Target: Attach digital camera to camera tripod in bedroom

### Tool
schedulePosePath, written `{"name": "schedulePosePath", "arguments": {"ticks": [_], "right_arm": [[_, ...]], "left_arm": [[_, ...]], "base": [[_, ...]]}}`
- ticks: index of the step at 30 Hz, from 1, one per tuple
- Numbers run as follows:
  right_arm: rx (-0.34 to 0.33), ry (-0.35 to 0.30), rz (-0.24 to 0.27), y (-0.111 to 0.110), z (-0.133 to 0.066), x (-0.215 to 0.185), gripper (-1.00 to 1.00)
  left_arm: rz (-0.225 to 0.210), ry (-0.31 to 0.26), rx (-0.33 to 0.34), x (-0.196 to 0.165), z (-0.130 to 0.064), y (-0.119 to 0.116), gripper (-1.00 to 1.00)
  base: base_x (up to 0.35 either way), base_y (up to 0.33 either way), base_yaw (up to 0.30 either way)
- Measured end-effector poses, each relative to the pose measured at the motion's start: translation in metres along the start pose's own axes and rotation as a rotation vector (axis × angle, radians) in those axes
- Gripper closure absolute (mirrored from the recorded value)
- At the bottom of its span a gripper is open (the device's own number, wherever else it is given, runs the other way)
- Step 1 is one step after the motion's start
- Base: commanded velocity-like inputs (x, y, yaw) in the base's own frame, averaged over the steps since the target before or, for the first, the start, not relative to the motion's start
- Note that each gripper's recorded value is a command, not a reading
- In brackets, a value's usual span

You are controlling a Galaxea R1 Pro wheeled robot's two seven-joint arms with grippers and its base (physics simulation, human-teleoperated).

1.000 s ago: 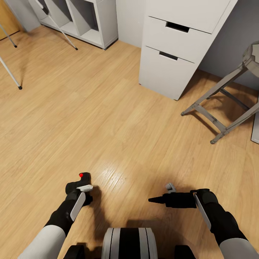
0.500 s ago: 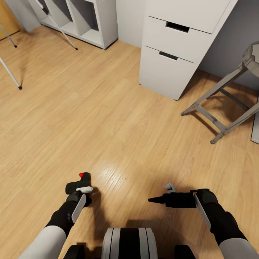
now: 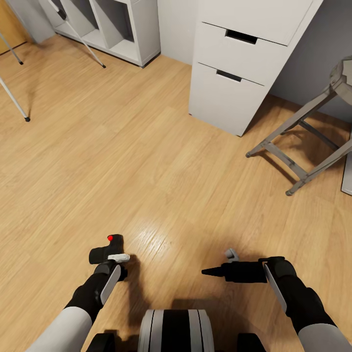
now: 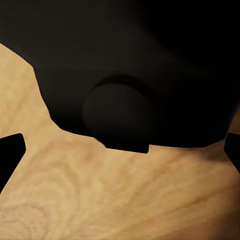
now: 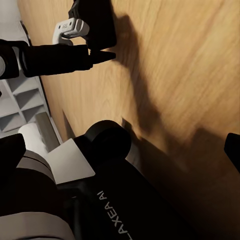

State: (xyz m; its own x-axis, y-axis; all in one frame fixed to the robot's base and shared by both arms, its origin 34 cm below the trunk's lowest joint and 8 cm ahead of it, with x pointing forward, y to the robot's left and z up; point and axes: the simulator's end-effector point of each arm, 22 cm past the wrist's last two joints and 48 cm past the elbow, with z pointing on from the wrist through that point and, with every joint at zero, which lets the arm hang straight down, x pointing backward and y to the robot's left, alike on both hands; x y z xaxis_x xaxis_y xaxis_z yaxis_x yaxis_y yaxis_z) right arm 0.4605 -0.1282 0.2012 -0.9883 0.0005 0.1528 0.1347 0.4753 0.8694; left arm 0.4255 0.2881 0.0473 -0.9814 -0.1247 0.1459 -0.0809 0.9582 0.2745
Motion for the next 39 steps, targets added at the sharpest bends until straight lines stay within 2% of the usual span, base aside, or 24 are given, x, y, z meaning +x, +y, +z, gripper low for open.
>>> {"name": "schedulePosePath", "arguments": {"ticks": [14,18,22,37,38,39], "right_arm": [[0.0,0.0,0.0,0.0,0.0,0.0,-1.0],[0.001,0.001,0.0,0.0,0.0,0.0,-1.0],[0.003,0.001,0.0,-0.001,-0.001,0.0,-1.0],[0.007,0.001,0.001,-0.003,-0.003,0.0,-1.0],[0.007,0.001,0.001,-0.003,-0.003,0.0,-1.0],[0.007,0.001,0.001,-0.003,-0.003,0.0,-1.0]], "left_arm": [[0.001,-0.004,-0.001,-0.001,0.0,0.0,-1.0],[-0.035,-0.082,0.0,-0.018,-0.001,0.0,-1.0],[-0.057,-0.133,0.0,-0.029,-0.002,0.0,-1.0],[-0.072,-0.168,0.0,-0.037,-0.004,0.001,-1.0],[-0.073,-0.169,0.0,-0.037,-0.004,0.001,1.0],[-0.073,-0.17,-0.001,-0.037,-0.004,0.001,1.0]], "base": [[0.0,0.0,0.0],[0.0,0.0,0.0],[0.0,0.0,0.0],[0.0,0.0,0.0],[0.0,0.0,0.0],[0.0,0.0,0.0]]}}
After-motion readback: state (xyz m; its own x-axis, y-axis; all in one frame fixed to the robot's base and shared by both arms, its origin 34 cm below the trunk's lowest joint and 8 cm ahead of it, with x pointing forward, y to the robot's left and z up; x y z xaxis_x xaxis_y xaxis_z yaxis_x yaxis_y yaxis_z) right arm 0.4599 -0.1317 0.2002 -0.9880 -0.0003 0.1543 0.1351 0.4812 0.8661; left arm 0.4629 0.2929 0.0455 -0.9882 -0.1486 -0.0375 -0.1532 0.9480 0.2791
